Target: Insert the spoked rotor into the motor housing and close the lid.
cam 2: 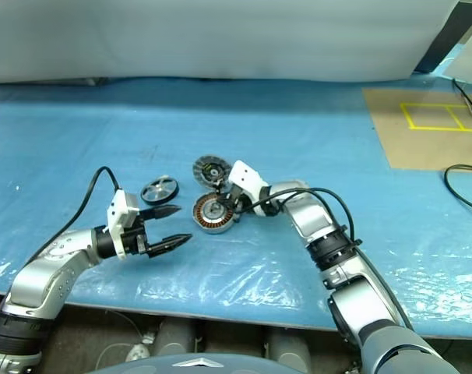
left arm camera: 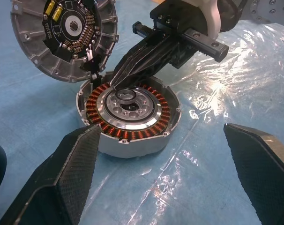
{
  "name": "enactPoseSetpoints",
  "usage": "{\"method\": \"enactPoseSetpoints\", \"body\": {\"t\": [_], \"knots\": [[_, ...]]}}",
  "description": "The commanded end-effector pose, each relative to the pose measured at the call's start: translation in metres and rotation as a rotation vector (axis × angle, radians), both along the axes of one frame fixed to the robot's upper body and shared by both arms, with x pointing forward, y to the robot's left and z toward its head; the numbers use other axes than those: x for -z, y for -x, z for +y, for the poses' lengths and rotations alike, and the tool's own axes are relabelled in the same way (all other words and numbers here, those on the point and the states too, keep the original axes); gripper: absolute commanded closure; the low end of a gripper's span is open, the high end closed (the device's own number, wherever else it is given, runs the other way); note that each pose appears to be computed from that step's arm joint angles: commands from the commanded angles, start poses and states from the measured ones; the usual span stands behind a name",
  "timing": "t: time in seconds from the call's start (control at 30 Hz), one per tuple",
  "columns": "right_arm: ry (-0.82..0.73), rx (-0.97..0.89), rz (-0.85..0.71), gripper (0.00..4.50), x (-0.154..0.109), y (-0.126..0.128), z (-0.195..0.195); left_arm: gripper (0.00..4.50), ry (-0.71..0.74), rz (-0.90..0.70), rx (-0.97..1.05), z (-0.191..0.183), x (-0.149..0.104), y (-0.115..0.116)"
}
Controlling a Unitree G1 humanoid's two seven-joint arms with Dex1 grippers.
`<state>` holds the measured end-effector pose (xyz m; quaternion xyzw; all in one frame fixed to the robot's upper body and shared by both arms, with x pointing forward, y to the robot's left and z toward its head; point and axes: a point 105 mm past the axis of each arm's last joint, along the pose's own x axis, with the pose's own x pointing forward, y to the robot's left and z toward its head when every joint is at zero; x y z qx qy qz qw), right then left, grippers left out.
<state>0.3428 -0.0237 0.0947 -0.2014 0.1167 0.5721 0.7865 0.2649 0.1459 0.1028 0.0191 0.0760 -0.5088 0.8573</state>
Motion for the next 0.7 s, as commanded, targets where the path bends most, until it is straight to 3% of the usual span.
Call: {"method": "enactPoseSetpoints", "body": {"t": [0.03,0.7], "knots": [[-0.001,-0.024,-0.035,4.48,-0.006,-0.001,0.008,0.08,-0.002,-0.034,0.007,-0.002,-0.007,-0.001],[0.050,-0.063,-0.031,4.48,-0.001,0.000,-0.001,0.08,0.006,-0.032,-0.011,0.000,-0.007,-0.003]]}}
